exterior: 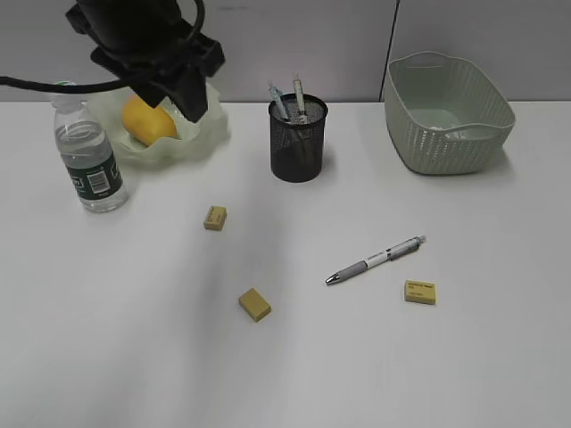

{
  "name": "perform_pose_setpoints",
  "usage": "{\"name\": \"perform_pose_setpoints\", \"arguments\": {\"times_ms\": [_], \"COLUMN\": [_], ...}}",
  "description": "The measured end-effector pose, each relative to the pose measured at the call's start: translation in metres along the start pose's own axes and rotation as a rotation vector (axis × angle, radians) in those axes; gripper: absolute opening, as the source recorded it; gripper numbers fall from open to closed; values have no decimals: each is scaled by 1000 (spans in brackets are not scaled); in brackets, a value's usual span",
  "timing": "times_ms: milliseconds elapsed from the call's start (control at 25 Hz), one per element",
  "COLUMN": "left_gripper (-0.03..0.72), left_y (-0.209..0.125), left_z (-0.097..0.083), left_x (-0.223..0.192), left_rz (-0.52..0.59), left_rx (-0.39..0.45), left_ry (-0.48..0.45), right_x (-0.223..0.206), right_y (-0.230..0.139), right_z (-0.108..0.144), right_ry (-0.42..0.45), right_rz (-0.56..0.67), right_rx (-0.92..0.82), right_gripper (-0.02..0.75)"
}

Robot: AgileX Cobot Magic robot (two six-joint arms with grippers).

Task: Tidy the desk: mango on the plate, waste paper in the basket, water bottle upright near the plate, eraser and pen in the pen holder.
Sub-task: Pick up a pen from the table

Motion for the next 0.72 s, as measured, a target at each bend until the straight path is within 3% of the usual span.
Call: {"name": "perform_pose_setpoints", "arguments": {"times_ms": [280, 480, 720], "left_gripper": [418, 418, 417], "left_y": [-26, -79, -148], "left_z": [-2, -6, -12], "left_x": [24, 29, 38], "left_rz": [-9, 58, 12], "left_rx": [1, -1, -2], "left_ry": [0, -6, -5], "right_x": [0, 0, 0], "right_y": [0, 0, 0], "right_z": [0, 0, 0], "right_ry": [-1, -1, -1], "right_rz": [0, 0, 0], "right_rx": [-1, -4, -5], "right_gripper": [510, 510, 509]}}
Point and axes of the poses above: a point on each arm's last joint axis where the gripper is mounted, x pointing back along that axis away from the gripper, z along the wrist's bending axis when the last joint is at zero, y = z × x, the point moved 4 cm from there along -x, pointing out along that axis toward the gripper, and after that the axes turned 6 degrees about -x, right-handed, at the moved point
